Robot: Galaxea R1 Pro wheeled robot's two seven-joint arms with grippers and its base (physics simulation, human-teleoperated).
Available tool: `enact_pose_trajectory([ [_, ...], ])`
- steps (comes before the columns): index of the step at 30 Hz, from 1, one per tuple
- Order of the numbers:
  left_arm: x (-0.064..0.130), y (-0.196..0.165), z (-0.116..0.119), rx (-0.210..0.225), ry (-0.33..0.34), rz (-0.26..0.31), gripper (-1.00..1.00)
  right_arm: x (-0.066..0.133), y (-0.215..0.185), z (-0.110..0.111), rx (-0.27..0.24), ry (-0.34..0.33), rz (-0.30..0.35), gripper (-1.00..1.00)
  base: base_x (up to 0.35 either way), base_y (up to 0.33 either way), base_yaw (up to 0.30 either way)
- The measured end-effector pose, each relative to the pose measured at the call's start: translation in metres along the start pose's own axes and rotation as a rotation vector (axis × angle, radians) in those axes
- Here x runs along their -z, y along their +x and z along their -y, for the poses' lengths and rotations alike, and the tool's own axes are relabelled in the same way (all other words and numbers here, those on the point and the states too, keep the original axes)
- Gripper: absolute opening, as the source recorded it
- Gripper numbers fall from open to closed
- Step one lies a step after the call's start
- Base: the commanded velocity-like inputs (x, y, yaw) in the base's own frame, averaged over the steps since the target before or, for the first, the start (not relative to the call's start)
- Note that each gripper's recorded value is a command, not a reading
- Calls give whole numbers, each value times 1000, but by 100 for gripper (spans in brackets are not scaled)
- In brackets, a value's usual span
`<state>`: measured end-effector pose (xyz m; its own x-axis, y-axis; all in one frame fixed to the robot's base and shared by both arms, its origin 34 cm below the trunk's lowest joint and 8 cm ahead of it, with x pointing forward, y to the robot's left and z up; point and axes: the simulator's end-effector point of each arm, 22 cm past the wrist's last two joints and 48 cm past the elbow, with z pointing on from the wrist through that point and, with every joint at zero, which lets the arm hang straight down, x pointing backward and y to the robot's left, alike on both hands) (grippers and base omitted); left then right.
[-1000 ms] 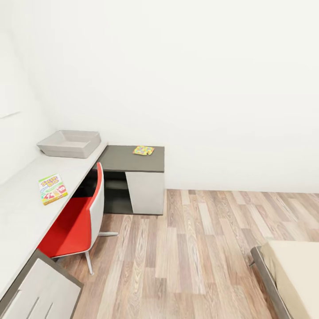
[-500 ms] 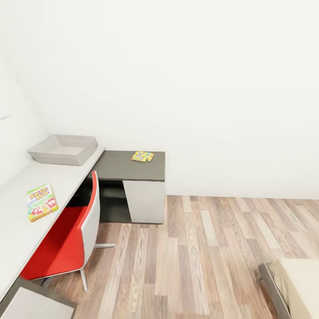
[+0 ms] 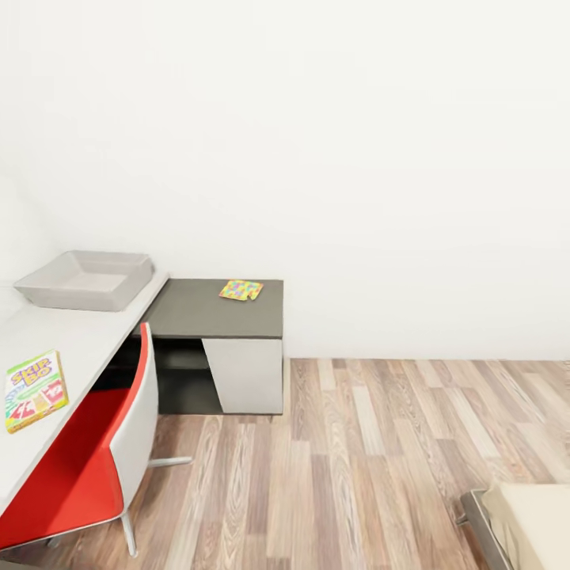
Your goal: Put all the toys in the child's room - the three board games (two on the bed and one on the table), the two jigsaw puzzles on the table, and the tennis ball on the table - inside the toy box on the table in the child's room.
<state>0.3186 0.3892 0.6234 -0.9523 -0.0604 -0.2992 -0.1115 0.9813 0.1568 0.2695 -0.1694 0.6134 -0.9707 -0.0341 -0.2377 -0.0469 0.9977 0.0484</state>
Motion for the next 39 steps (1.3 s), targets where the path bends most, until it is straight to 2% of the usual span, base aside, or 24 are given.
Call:
enact_pose_trajectory([
  [10,0,-1,0,-1,0,2,100,0,-1,0,-1,0,3,100,174,-13,-78],
  [16,0,-1,-3,-3,-1,0,100,0,-2,1,-19,2,-2,100,159,-1,-4],
  [19,0,-1,-4,-2,-2,-5,100,-3,-14,-4,-28,-2,-29,100,218,0,-1],
  [22,-1,-1,-4,7,-2,-20,100,-10,-58,-2,-76,-4,-81,100,280,0,0],
  [24,-1,7,-2,11,0,-84,100,-10,-83,-2,-142,-13,-119,100,291,0,0],
  [28,-1,6,-1,17,1,-145,100,-10,-99,-3,-180,-24,-128,100,263,0,0],
  [35,-4,-17,6,24,9,-89,100,-10,-106,2,-199,-23,-124,100,84,0,0],
  [39,-4,-20,6,28,7,-78,100,-10,-107,3,-200,-21,-124,100,11,0,0],
])
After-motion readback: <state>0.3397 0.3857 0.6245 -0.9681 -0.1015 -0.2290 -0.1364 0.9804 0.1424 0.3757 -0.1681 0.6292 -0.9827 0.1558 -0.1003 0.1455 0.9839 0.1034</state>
